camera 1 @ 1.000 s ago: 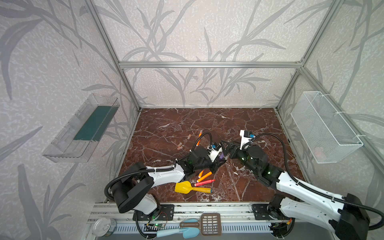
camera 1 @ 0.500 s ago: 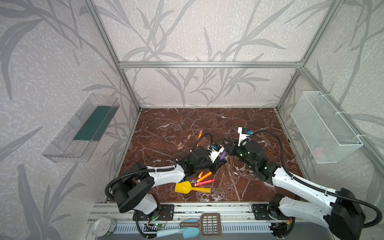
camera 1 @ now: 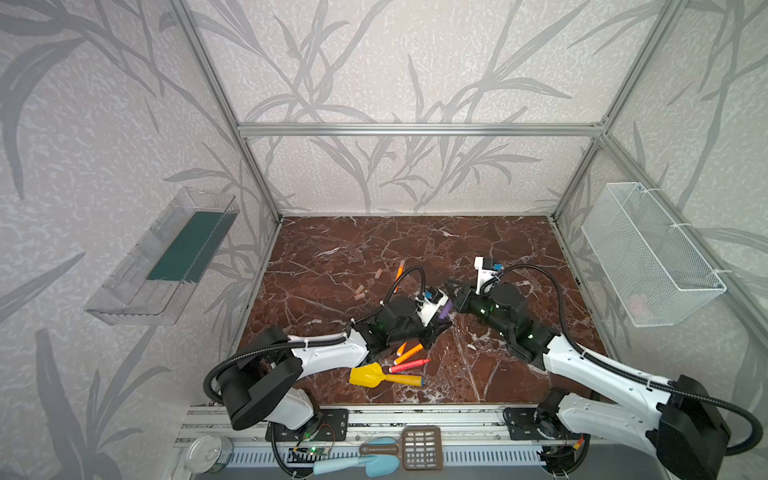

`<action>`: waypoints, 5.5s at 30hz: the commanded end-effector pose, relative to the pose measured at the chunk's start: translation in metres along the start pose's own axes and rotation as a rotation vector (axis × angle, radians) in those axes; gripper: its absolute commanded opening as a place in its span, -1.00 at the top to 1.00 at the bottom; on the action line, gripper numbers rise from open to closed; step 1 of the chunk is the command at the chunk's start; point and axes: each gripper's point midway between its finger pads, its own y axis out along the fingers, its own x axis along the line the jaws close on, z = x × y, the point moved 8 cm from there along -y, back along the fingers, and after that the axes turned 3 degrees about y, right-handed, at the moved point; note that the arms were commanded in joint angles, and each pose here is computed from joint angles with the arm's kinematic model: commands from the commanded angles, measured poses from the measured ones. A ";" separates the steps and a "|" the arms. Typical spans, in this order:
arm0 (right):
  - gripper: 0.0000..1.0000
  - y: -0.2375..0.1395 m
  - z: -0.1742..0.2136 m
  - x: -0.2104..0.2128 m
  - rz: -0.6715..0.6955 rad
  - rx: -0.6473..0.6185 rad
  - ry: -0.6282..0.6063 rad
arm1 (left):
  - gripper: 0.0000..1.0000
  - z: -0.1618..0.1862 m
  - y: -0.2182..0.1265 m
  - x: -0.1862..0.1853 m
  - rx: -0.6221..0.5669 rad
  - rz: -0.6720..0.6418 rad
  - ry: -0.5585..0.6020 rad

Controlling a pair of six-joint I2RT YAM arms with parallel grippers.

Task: Insert the pens into the pen caps
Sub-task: 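Open the right gripper off the capped purple marker and draw it back, then lower the capped purple marker with the left gripper while the right arm withdraws, then release the purple marker and move the left gripper over the pink marker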

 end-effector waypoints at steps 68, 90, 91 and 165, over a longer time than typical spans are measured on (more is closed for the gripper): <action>-0.78 -0.099 -0.043 -0.143 0.756 -0.397 -0.135 | 1.00 0.015 0.031 0.115 0.198 -0.397 -0.271; -0.63 -0.078 -0.042 -0.182 0.845 -0.295 -0.093 | 1.00 0.033 0.070 0.143 0.495 -0.497 -0.329; -0.63 -0.079 -0.042 -0.181 0.842 -0.296 -0.093 | 1.00 0.032 0.071 0.144 0.505 -0.505 -0.326; -0.65 -0.066 -0.036 -0.169 0.659 -0.199 -0.158 | -0.24 0.066 -0.104 0.078 0.216 -0.745 -0.359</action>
